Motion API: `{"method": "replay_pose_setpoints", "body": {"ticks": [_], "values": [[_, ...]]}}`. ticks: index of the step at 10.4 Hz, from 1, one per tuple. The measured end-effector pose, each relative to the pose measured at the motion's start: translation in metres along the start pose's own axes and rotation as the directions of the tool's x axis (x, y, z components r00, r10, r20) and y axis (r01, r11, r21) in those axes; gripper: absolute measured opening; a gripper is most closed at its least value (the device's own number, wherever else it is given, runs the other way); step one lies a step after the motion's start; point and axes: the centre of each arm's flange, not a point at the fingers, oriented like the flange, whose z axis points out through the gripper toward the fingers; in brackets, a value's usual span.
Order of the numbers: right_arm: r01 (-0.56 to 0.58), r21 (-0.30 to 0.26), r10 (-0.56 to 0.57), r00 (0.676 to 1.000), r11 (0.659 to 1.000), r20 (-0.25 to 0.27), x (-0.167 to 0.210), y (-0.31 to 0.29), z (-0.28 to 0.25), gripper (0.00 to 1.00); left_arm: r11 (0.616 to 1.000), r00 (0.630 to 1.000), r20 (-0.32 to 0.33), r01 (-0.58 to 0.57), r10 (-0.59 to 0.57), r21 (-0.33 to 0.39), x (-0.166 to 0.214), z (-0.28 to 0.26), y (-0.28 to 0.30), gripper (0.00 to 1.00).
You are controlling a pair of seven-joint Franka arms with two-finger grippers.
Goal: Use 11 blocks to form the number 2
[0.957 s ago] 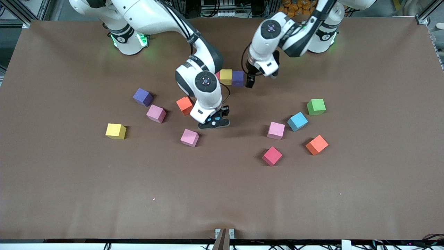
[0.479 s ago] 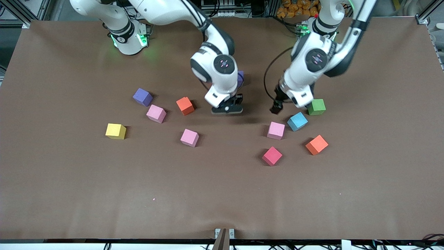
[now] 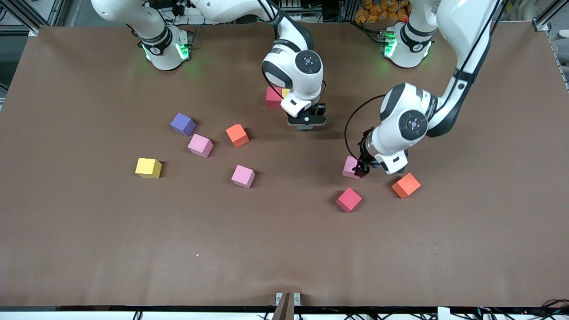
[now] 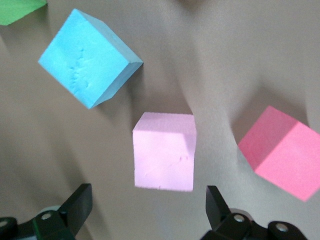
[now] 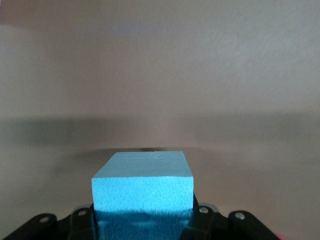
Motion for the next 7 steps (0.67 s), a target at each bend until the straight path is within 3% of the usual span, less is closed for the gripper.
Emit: {"method": "replay_pose_setpoints", "body": {"ticks": [7], "values": [[0.006, -0.017, -0.006, 1.0, 1.0, 0.01, -0.02, -0.004, 0.031, 0.59, 0.999, 0.999, 0.006, 0.035, -0.035, 0.038, 0.011, 0.026, 0.003, 1.0]]}}
